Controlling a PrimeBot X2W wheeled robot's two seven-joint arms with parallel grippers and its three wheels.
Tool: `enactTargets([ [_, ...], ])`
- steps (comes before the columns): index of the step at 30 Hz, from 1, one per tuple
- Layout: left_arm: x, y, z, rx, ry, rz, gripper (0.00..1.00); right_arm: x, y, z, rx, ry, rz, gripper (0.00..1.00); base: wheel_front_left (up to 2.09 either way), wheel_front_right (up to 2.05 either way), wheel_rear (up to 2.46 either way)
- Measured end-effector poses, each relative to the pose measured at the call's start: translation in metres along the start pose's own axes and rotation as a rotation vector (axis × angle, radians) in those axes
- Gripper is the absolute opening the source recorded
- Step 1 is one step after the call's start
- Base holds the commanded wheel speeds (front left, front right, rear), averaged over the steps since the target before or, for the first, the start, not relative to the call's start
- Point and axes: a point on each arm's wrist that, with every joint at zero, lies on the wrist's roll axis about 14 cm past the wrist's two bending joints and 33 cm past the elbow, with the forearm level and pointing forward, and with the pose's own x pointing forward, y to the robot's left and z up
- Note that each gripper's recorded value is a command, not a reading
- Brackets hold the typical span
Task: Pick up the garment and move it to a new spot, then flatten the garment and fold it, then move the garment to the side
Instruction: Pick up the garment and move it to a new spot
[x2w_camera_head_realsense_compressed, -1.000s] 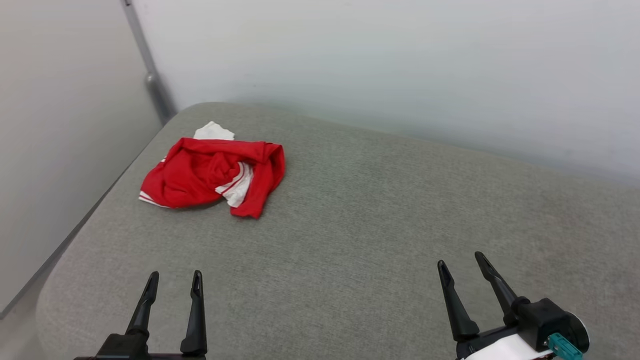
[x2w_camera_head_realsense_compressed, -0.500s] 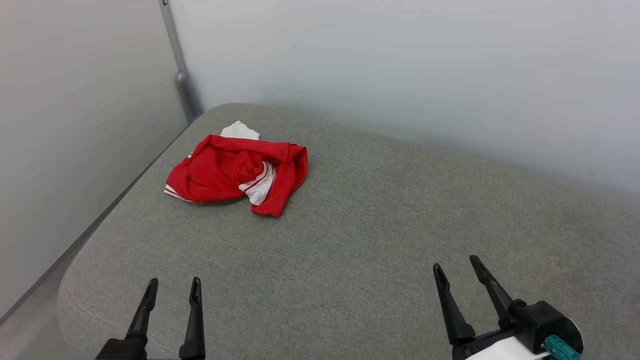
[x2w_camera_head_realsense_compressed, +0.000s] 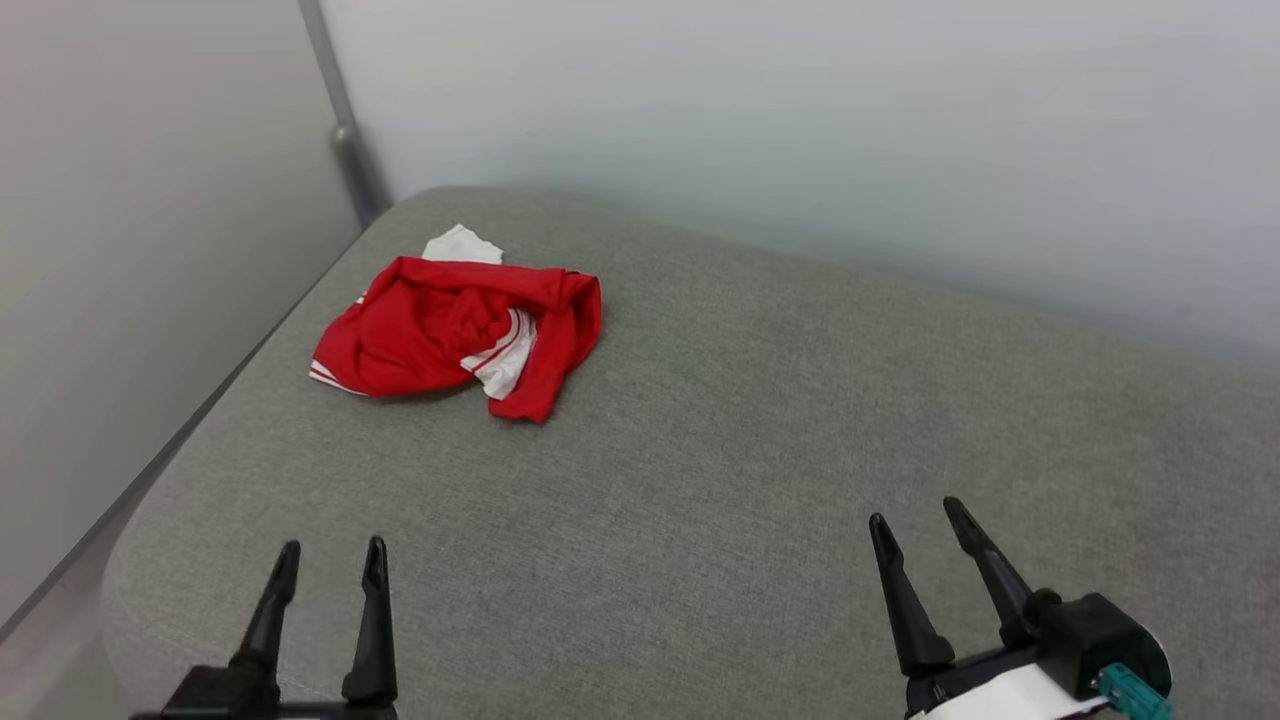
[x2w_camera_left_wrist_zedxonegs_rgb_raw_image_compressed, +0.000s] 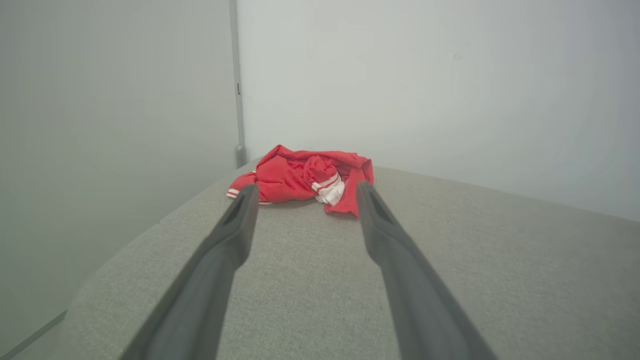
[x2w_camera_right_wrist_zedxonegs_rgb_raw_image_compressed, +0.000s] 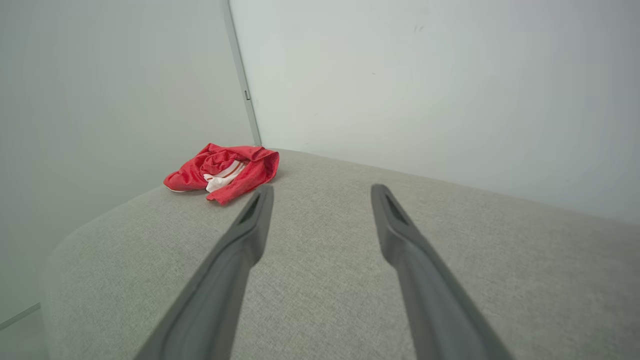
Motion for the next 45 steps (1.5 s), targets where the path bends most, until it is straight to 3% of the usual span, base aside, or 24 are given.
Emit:
enactTargets([
  [8,0.051,-0.013,0.008,0.033,-0.029,-0.055,1.00,0.018,-0.026,-0.004,-0.032,-0.014,-0.037,1.00,0.00,0.00,0.00],
  [13,0.110,-0.024,0.015,0.106,-0.055,-0.166,1.00,0.029,-0.053,-0.019,-0.048,0.004,-0.081,1.00,0.00,0.00,0.00],
  [21,0.209,-0.027,-0.016,0.243,0.116,-0.332,1.00,0.034,-0.096,-0.062,-0.051,0.077,-0.164,1.00,0.00,0.00,0.00],
  [29,0.268,-0.006,-0.083,0.263,0.606,-0.320,1.00,0.037,-0.134,-0.087,-0.016,0.090,-0.247,1.00,0.00,0.00,0.00],
  [38,0.245,-0.014,-0.174,0.127,1.191,-0.321,1.00,0.028,-0.154,-0.111,-0.009,0.124,-0.293,1.00,0.00,0.00,0.00],
  [45,0.229,-0.013,-0.211,0.130,1.390,-0.306,1.00,0.023,-0.165,-0.118,-0.021,0.134,-0.323,1.00,0.00,0.00,0.00],
])
